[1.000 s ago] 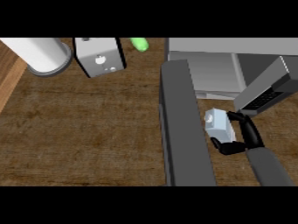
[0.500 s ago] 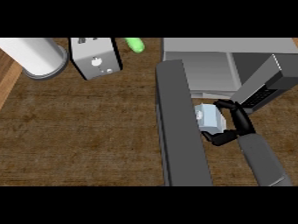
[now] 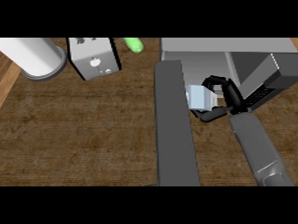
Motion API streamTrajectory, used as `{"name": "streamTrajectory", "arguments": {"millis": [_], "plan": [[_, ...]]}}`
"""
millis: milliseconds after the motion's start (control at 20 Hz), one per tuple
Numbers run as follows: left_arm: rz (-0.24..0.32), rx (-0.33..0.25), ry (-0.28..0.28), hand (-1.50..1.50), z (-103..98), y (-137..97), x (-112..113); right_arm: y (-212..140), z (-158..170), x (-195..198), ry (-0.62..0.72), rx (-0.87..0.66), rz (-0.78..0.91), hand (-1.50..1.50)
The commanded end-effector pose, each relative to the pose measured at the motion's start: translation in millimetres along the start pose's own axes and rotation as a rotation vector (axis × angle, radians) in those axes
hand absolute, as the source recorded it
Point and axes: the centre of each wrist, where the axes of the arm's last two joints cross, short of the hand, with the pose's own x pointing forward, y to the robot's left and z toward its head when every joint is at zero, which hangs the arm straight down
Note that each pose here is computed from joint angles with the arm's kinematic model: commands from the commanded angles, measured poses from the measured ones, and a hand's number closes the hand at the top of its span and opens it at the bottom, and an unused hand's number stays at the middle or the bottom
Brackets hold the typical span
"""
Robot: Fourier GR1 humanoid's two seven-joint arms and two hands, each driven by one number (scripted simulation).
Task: Pick up the milk, place it into the microwave and close the microwave
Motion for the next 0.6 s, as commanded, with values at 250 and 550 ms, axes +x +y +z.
{"name": "streamTrajectory", "arguments": {"millis": [250,550], "plan": [[0.002,-0.008,0.017,-1.50,-9.7,17.6,-9.5,-16.7,-68.5,25.7,0.075,0.008,0.085,1.50],[0.035,-0.040,0.028,-1.50,-23.0,13.0,-16.9,3.2,-63.5,19.6,0.125,-0.087,0.190,1.50]]}}
